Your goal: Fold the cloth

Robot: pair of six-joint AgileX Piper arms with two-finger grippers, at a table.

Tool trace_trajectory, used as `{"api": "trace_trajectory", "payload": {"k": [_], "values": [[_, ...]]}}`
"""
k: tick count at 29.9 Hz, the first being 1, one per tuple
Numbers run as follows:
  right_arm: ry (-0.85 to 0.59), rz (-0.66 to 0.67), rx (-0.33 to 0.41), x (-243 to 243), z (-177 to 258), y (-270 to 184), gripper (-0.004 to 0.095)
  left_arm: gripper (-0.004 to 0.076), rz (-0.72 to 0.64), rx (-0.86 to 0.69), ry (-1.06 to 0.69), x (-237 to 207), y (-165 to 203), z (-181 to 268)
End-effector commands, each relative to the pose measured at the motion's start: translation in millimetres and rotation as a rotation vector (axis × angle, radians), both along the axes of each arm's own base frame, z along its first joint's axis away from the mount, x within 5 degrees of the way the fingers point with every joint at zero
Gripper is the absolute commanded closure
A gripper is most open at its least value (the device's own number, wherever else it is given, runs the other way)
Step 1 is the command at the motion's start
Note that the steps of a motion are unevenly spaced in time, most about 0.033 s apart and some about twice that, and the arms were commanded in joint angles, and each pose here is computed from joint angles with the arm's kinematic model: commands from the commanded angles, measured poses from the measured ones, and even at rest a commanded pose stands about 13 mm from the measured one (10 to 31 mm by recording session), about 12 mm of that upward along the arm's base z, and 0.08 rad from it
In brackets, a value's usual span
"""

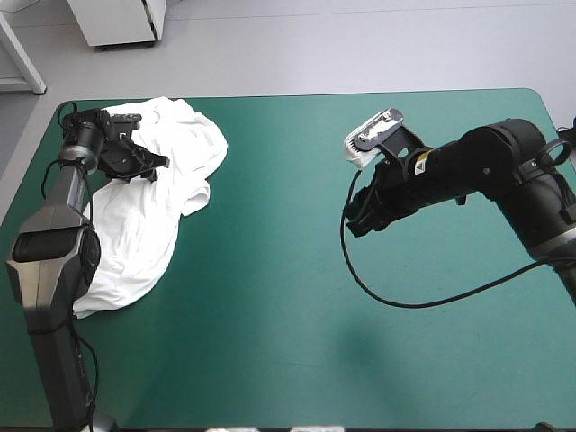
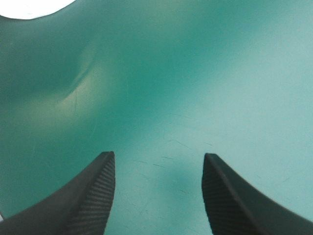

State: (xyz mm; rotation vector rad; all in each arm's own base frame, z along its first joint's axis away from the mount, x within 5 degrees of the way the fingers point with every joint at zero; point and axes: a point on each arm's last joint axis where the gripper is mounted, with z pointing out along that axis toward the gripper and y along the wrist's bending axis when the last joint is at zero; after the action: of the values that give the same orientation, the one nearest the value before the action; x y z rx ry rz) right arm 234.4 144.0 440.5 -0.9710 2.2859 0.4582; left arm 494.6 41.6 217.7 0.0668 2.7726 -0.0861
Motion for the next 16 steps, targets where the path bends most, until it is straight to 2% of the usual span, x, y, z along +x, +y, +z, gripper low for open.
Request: {"api": "trace_trajectory", "payload": {"k": [1,2,5,10,16], "values": [[-0.051,0.005,0.051,-11.0,17.7,-4.4,0.0395,0.0424,-0.012,-0.086,-0.081,-0.4,-10.3,28.0],[-0.051,0.005,0.051,-11.0,17.7,-4.4,0.0395,0.0479,-0.012,-0.092,-0.075,-0.8,-10.8,27.8],[-0.051,0.005,0.051,-11.0,17.7,-4.4,0.0397,0.0734,-0.039,-0.093,-0.063,-2.1,-12.4,27.4],[-0.053,0.004,0.049,-10.9,17.6,-4.5,0.0397,0.0733,-0.12,-0.176,-0.068,-3.7,-26.9,31.5],[-0.054,0.003,0.045,-10.7,17.5,-4.8,0.0398,0.0733,-0.293,-0.196,-0.08,-12.3,-87.1,48.4]]}}
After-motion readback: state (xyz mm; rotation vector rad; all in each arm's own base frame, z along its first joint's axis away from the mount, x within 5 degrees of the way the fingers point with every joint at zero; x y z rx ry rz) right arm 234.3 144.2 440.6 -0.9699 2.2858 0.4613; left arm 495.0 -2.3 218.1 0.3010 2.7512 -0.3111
